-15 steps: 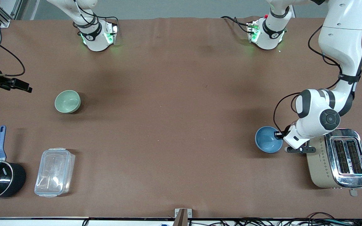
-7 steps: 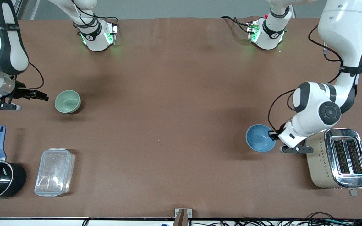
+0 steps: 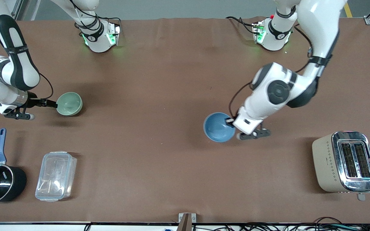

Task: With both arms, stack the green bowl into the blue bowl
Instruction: 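Slide the blue bowl toward the table middle while the right gripper grasps the green bowl, then release the blue bowl and raise the left gripper away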

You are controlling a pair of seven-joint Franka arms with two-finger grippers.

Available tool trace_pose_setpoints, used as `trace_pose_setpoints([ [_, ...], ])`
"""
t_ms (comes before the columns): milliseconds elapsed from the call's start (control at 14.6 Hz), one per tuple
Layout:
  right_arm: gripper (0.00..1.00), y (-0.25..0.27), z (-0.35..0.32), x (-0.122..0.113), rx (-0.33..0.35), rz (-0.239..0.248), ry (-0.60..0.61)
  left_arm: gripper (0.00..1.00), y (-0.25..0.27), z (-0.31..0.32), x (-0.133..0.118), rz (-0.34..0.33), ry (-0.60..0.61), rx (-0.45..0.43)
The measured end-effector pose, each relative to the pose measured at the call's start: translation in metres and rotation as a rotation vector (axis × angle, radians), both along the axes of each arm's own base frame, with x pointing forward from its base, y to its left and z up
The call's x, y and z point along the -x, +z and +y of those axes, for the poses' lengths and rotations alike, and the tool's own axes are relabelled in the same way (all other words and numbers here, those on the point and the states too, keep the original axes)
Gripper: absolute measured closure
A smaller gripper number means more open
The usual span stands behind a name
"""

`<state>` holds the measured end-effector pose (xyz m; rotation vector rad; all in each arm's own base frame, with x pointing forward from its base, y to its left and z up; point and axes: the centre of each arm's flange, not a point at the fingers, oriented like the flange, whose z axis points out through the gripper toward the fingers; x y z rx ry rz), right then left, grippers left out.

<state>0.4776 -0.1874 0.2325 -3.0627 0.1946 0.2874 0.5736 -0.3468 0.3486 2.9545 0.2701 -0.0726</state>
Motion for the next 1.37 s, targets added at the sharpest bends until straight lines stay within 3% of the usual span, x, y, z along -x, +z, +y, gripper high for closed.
trace_pose_setpoints([
  [274,0.11,-0.020,0.008,0.014,-0.014,0.007,-0.013,0.96,-0.016,-0.077,0.032,0.043,0.043,0.016],
  [549,0.53,-0.024,0.009,0.015,-0.018,0.014,-0.013,0.96,-0.051,-0.129,0.057,0.048,0.067,0.049],
  [823,0.57,-0.035,0.015,0.021,-0.045,0.032,-0.037,0.96,-0.092,-0.159,0.081,0.053,0.025,0.052],
  [1029,0.88,-0.035,0.019,0.019,-0.050,0.031,-0.034,0.96,-0.117,-0.166,0.089,0.070,0.014,0.049],
  [1234,0.94,-0.034,0.021,0.019,-0.054,0.032,-0.033,0.93,-0.130,-0.171,0.091,0.062,0.017,0.069],
  [1371,0.94,-0.033,0.022,0.018,-0.056,0.033,-0.034,0.78,-0.132,-0.169,0.088,0.053,0.022,0.071],
])
